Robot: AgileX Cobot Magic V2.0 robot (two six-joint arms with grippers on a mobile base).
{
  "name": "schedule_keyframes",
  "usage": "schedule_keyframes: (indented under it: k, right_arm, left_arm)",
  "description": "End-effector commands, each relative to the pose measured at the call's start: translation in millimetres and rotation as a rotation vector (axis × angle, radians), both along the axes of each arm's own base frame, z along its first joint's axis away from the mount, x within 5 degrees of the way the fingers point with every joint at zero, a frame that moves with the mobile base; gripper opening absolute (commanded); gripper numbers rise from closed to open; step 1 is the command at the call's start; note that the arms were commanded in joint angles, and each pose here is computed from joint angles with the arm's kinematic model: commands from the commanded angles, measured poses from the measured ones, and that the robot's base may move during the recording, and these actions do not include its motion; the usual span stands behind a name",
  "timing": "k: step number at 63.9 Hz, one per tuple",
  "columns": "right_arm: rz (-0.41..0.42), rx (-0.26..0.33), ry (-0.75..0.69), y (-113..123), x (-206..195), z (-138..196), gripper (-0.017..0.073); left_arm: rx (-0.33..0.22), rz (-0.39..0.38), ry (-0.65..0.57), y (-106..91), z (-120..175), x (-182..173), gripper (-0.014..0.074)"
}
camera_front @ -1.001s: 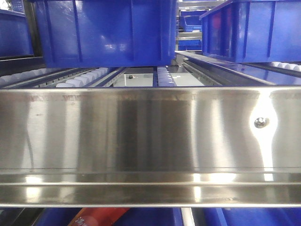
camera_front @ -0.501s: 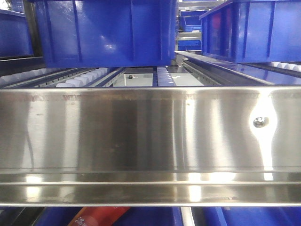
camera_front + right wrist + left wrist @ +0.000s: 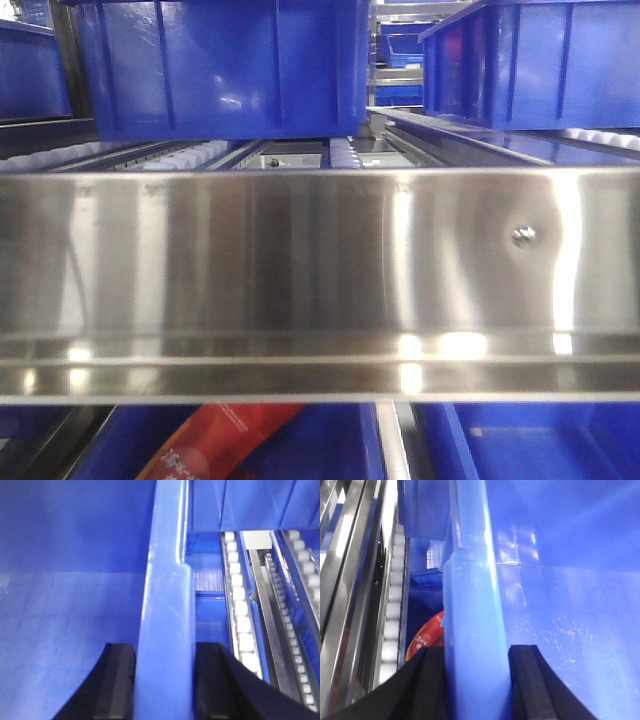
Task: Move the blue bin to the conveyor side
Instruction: 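Hold the blue bin with both grippers while the base turns away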
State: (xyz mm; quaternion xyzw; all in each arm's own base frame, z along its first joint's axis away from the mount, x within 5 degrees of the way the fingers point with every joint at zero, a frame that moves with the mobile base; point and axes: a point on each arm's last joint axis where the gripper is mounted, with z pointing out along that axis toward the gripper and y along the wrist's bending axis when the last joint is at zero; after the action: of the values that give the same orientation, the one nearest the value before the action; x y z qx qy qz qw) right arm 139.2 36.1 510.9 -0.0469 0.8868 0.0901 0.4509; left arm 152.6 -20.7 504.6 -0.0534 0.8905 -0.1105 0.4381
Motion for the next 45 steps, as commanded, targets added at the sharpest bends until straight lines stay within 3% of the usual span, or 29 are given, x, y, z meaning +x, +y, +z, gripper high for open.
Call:
schedule_keyframes:
  k: [1, 45]
  right_arm:
    - [-0.036, -0.034, -0.132, -7.3, -3.3, 12.9, -0.0081]
    - [-0.036, -0.034, -0.132, -7.3, -3.3, 12.9, -0.0081]
  left_arm:
    - [0.028, 0.024, -0.119, 4.1, 12.2, -3.8, -0.0018]
    - [0.027, 0.025, -0.13, 4.4, 13.8, -8.1, -0.0018]
